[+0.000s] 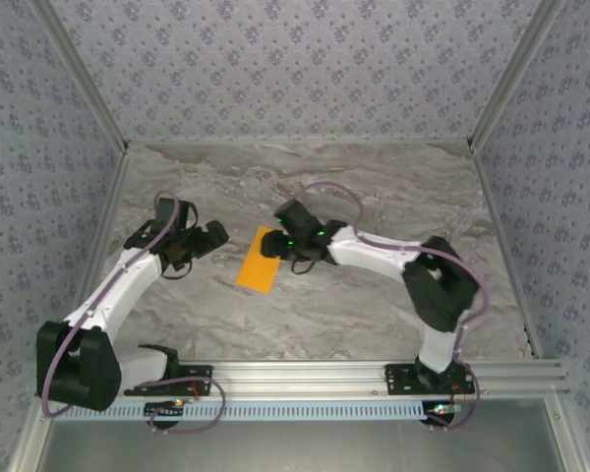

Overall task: Fold a paper plane with a square sheet of paper (pick it up from the middle)
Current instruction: Turn over the paper at the center of the table, then third fold the triangle at the center of the table.

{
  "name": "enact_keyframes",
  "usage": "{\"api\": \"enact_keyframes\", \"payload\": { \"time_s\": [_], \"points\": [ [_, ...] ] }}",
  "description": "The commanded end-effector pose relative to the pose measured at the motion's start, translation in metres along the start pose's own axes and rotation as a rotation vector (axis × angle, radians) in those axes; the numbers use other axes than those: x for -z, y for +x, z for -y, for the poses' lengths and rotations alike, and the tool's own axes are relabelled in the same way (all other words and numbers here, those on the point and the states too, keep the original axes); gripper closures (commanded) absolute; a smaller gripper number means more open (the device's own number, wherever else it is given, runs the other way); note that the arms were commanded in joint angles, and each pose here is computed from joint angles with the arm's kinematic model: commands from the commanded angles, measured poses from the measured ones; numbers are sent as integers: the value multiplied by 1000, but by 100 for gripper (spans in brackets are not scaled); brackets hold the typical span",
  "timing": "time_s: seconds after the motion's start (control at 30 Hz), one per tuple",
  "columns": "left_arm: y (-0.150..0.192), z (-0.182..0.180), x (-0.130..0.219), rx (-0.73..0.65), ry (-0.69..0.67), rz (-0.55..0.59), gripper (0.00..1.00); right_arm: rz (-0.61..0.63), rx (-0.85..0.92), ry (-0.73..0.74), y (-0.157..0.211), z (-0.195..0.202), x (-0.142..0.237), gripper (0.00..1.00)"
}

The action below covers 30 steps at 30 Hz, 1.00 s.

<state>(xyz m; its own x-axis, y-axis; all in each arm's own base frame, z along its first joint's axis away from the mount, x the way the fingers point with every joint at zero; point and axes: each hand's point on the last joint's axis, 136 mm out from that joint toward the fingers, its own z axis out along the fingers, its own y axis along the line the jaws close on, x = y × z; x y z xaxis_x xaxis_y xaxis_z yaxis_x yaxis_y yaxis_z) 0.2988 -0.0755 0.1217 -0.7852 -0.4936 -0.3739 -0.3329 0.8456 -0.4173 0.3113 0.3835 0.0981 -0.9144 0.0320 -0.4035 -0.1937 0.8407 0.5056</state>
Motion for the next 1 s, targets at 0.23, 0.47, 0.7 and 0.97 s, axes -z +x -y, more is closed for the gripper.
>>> {"api": "enact_keyframes", "payload": {
  "time_s": [0.23, 0.47, 0.7, 0.97],
  "points": [
    [7, -24, 11, 96, 21, -20, 1, -142, 45, -13, 23, -37, -74, 46],
    [5, -21, 11, 104, 34, -19, 1, -266, 97, 27, 51, -19, -90, 45],
    [5, -11, 8, 96, 80, -41, 1, -404, 295, 87, 86, 17, -70, 43],
    [17, 10, -6, 62, 176, -139, 2, -498, 468, 85, 120, 71, -7, 43]
  ]
}}
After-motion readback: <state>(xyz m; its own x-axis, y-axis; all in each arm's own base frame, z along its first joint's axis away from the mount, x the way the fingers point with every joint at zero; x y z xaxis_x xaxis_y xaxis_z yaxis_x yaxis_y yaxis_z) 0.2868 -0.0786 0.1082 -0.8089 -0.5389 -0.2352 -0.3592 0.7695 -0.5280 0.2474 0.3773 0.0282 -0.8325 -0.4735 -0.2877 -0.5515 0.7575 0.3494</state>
